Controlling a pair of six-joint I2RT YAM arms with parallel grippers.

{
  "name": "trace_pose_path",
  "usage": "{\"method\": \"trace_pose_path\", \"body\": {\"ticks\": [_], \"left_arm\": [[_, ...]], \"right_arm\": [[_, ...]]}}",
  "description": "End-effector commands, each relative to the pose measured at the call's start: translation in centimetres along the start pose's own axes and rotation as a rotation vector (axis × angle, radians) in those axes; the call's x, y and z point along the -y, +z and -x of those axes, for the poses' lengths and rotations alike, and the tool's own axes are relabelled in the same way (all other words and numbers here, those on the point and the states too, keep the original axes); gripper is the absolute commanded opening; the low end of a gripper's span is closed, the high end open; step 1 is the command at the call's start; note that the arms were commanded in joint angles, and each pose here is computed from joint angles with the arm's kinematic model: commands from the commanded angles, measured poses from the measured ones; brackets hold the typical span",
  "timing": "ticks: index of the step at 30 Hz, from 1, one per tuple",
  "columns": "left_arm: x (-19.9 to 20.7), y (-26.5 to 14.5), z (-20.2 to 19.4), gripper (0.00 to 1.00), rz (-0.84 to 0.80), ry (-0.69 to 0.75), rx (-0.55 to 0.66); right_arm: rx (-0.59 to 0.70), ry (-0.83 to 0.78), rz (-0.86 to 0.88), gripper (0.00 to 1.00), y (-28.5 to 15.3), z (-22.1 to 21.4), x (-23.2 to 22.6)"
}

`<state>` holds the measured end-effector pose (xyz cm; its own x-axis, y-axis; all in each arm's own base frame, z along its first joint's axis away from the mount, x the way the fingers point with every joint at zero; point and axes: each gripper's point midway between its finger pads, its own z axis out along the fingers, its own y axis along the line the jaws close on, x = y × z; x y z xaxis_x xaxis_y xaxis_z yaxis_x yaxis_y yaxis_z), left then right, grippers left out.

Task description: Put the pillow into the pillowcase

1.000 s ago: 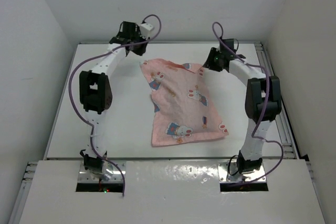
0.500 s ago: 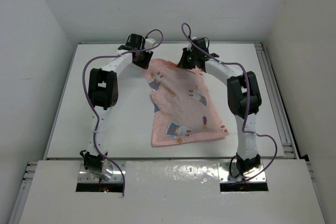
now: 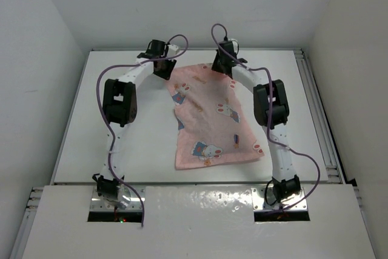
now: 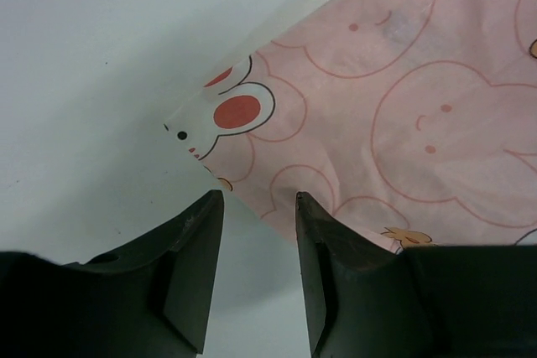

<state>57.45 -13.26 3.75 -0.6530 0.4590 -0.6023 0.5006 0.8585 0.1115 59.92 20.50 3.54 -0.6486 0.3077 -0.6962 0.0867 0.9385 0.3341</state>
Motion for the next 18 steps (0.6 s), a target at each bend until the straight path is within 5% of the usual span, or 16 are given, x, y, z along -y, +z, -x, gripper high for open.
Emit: {"method": "trace_pose_path", "body": {"ticks": [1,4,7,12,14,16,17,18], "left_arm": [[-1.1,0.5,0.7,0.39,0.051,0.009,0.019],[-1.3,0.7,0.8,0.42,0.067,0.017,0.019],[-1.6,0.3,1.6,0.58,0.071,0.021,0.037],[-1.6,-2.6,4.1,0.79,0.061,0.038,0.099],[-1.5,-4.4,5.1,0.84,0.056,0.039,0.112],[-1.6,-6.7,6.2,0.88,0.049,0.033,0.123],[-1.4,-7.7,6.6,0.88,0.041,0.035,0.127],[-0.8,-8.4,6.7,0.89,0.009,0.041,0.126]], "right_arm": [[0.287,0.083,-0.105,0.00,1.2,8.4,2.5],[0.330,0.069,-0.144,0.00,3.4,9.5,3.9],[0.315,0.019,-0.220,0.00,4.7,8.8,6.3],[0.350,0.012,-0.295,0.00,1.6,11.8,10.5],[0.344,-0.011,-0.253,0.14,-1.6,13.7,10.0],[0.261,-0.053,-0.200,0.39,-3.4,11.5,10.5],[0.306,-0.086,-0.158,0.50,-7.2,13.8,9.1],[0.217,-0.108,-0.175,0.59,-7.6,9.6,10.6]]}}
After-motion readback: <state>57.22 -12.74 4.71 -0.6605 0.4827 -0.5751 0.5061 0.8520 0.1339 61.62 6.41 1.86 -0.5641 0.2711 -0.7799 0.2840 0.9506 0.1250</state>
